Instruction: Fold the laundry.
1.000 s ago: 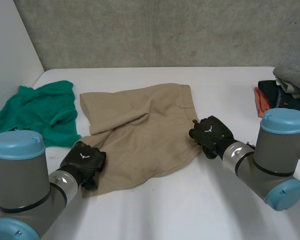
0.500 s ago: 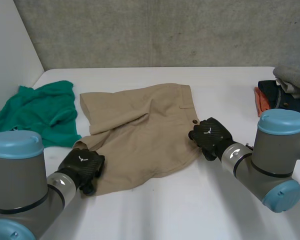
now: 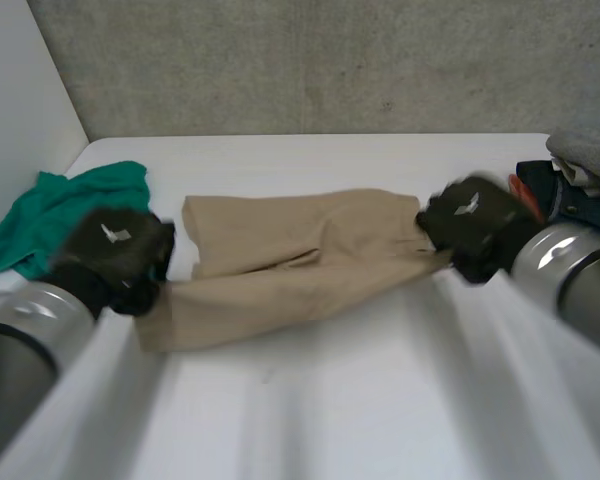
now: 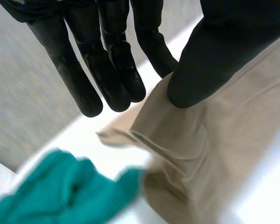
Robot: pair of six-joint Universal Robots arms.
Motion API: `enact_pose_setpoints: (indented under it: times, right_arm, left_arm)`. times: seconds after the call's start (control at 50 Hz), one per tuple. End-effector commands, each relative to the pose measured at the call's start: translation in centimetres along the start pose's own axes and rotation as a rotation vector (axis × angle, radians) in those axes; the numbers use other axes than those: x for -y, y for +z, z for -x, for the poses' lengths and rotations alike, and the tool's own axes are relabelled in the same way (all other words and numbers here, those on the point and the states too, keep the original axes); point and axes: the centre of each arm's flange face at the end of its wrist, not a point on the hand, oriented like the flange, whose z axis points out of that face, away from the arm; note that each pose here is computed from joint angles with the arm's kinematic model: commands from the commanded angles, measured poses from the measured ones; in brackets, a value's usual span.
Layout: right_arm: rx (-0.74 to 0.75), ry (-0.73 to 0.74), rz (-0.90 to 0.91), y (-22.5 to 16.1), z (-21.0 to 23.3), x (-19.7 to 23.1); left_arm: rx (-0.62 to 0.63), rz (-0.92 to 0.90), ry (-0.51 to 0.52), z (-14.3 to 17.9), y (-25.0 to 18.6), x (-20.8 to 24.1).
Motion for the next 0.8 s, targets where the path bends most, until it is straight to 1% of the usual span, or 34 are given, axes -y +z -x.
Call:
enact_pose_setpoints:
  times: [0.02,0.06,0.12,0.18,0.22,0.28,0.3,0.34,0.36,0.38,0.42,0.44,0.5,0.52,0.58,0.6,0.64,0.66,0.68,0.72,0.74,0.8]
  right_arm:
    - [-0.241,-0.039,-0.153,-6.5,-7.2,6.9]
    - [-0.269,-0.019,-0.181,-6.8,-8.4,7.7]
    - [-0.244,0.008,-0.164,-6.1,-8.5,7.4]
    - [-0.171,0.025,-0.111,-4.0,-7.5,6.1]
    - [-0.104,0.022,-0.074,-2.2,-5.9,5.3]
    - [-0.056,0.029,-0.024,-0.2,-4.8,3.8]
    - [-0.039,0.04,0.005,1.1,-4.4,2.8]
    - [-0.036,0.055,0.03,2.8,-4.0,1.7]
    - [-0.043,0.061,0.034,3.6,-4.0,1.3]
    - [-0.067,0.074,0.037,5.2,-3.8,0.7]
    - [-0.107,0.082,0.02,6.6,-4.0,0.5]
    - [-0.168,0.081,-0.016,7.9,-4.7,0.7]
    - [-0.283,0.08,-0.113,9.4,-6.5,2.0]
    - [-0.37,0.075,-0.203,9.8,-8.0,3.4]
    - [-0.494,0.074,-0.367,9.9,-10.3,5.9]
    - [-0.572,0.071,-0.49,9.3,-11.7,7.8]
    - [-0.638,0.072,-0.607,8.5,-12.9,9.4]
    - [-0.661,0.077,-0.661,8.1,-13.3,10.2]
    - [-0.704,0.08,-0.762,7.2,-14.0,11.5]
    - [-0.733,0.078,-0.841,6.6,-14.5,12.5]
    - [-0.737,0.077,-0.88,6.1,-14.6,13.0]
    - [-0.721,0.068,-0.896,6.0,-14.4,13.5]
  left_arm:
    - [0.053,-0.28,-0.067,3.4,-6.6,8.9]
    - [0.077,-0.342,-0.089,4.5,-7.3,10.7]
    - [0.087,-0.342,-0.107,5.1,-6.4,11.1]
    - [0.063,-0.249,-0.126,4.9,-3.1,9.8]
    - [0.011,-0.181,-0.126,3.7,-0.7,8.5]
    - [-0.025,-0.118,-0.124,2.5,1.9,7.0]
    - [-0.028,-0.085,-0.123,2.1,4.1,5.8]
    - [-0.009,-0.077,-0.122,2.1,6.6,4.8]
    - [0.011,-0.08,-0.121,2.3,9.0,4.1]
    - [0.025,-0.088,-0.12,2.4,10.0,3.9]
    - [0.05,-0.12,-0.118,2.7,12.1,3.8]
    - [0.077,-0.176,-0.114,3.2,13.8,4.3]
    - [0.144,-0.312,-0.111,5.0,15.7,6.6]
    - [0.197,-0.41,-0.112,6.6,16.3,8.6]
    - [0.269,-0.573,-0.113,8.6,16.1,11.9]
    - [0.323,-0.695,-0.113,10.0,15.4,14.2]
    - [0.364,-0.806,-0.126,11.1,14.6,16.2]
    - [0.393,-0.91,-0.147,11.8,13.5,17.9]
    - [0.399,-0.956,-0.156,12.1,12.9,18.7]
    - [0.401,-1.029,-0.174,12.5,11.7,19.9]
    - [0.379,-1.059,-0.184,12.3,10.9,20.5]
    - [0.326,-1.051,-0.19,11.8,10.1,20.4]
